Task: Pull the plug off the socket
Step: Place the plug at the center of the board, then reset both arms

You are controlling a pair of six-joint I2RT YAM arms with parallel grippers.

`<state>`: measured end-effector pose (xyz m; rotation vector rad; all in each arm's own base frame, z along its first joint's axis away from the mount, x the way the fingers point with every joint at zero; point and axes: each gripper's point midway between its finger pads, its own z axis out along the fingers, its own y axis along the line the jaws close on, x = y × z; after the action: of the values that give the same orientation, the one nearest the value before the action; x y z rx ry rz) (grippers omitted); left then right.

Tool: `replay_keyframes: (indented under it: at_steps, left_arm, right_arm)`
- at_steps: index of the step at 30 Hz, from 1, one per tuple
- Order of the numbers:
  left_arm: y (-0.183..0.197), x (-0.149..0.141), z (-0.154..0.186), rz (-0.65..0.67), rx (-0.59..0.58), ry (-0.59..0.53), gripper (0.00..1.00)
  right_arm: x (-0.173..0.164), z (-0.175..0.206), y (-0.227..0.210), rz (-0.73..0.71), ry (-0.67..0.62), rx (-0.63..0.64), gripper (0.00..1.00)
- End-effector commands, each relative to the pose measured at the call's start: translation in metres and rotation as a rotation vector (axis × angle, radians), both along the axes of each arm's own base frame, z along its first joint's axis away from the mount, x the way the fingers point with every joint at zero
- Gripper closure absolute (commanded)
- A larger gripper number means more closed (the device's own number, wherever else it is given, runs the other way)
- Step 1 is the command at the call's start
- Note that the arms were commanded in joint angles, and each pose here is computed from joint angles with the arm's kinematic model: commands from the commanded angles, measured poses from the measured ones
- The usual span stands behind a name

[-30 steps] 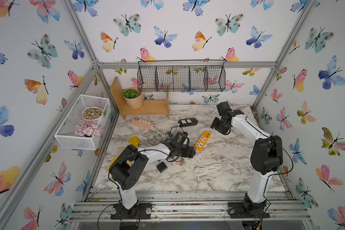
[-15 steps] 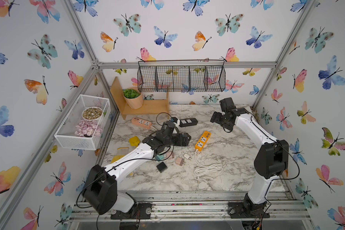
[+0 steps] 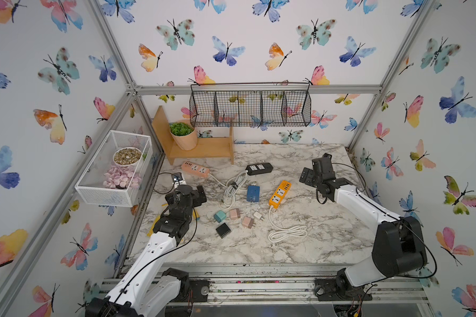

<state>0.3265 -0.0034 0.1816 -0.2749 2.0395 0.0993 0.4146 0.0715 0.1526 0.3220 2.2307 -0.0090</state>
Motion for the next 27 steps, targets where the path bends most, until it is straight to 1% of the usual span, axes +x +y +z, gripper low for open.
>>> replay_keyframes:
  at_steps: [1, 2, 3, 4, 6, 8, 10, 11, 13, 14, 15, 16, 18, 20, 21, 22, 24, 25, 27]
  left_arm:
    - [0.013, 0.016, -0.016, -0.105, 0.073, -0.028, 0.02]
    - [0.014, 0.02, -0.023, -0.133, 0.029, -0.046, 0.02]
    - [0.015, 0.021, -0.03, -0.134, 0.031, -0.069, 0.02]
    - [0.012, 0.023, -0.031, -0.152, 0.033, -0.097, 0.02]
    - [0.014, 0.026, -0.035, -0.135, 0.017, -0.149, 0.02]
    - [0.017, 0.031, -0.039, -0.115, 0.004, -0.173, 0.01]
    - [0.016, 0.036, -0.052, -0.115, 0.003, -0.156, 0.02]
    - [0.016, 0.037, -0.058, -0.115, 0.005, -0.158, 0.02]
    - [0.014, 0.038, -0.055, -0.135, 0.014, -0.214, 0.02]
    - [0.01, 0.039, -0.052, -0.158, 0.021, -0.223, 0.02]
    - [0.011, 0.04, -0.049, -0.158, 0.033, -0.243, 0.01]
    - [0.013, 0.04, -0.048, -0.141, 0.02, -0.26, 0.02]
    - [0.014, 0.036, -0.056, -0.138, 0.016, -0.277, 0.02]
    - [0.01, 0.031, -0.062, -0.164, 0.022, -0.304, 0.02]
    - [0.009, 0.031, -0.059, -0.171, 0.025, -0.333, 0.02]
    - [0.009, 0.03, -0.058, -0.172, 0.027, -0.339, 0.02]
    - [0.009, 0.032, -0.062, -0.17, 0.022, -0.294, 0.02]
    - [0.009, 0.032, -0.063, -0.171, 0.021, -0.29, 0.02]
    - [0.009, 0.032, -0.06, -0.171, 0.023, -0.314, 0.02]
  right_arm:
    - [0.014, 0.048, -0.009, 0.015, -0.33, -0.079, 0.02]
    - [0.012, 0.047, -0.011, 0.041, -0.378, -0.133, 0.02]
    - [0.01, 0.043, -0.016, 0.032, -0.395, -0.172, 0.02]
    - [0.008, 0.036, -0.019, 0.029, -0.376, -0.199, 0.02]
    - [0.007, 0.023, -0.021, 0.043, -0.365, -0.241, 0.02]
    - [0.003, 0.013, -0.022, 0.035, -0.387, -0.227, 0.02]
    - [-0.002, 0.001, -0.026, 0.017, -0.399, -0.232, 0.02]
    - [0.0, 0.003, -0.028, 0.008, -0.424, -0.236, 0.02]
    - [0.009, -0.005, -0.023, 0.027, -0.359, -0.249, 0.02]
    - [0.013, -0.003, -0.021, 0.041, -0.374, -0.267, 0.02]
    - [0.014, -0.001, -0.023, 0.034, -0.381, -0.28, 0.02]
    - [0.013, -0.001, -0.026, 0.019, -0.376, -0.289, 0.02]
    - [0.009, -0.001, -0.031, -0.003, -0.37, -0.307, 0.02]
    - [0.006, -0.006, -0.033, 0.011, -0.36, -0.334, 0.02]
    - [0.004, -0.005, -0.037, 0.003, -0.374, -0.345, 0.02]
    - [0.003, -0.004, -0.037, 0.013, -0.379, -0.339, 0.02]
    - [0.005, -0.003, -0.034, 0.049, -0.395, -0.319, 0.02]
    - [0.005, -0.002, -0.032, 0.061, -0.404, -0.325, 0.02]
    - [0.002, 0.001, -0.036, 0.049, -0.422, -0.326, 0.02]
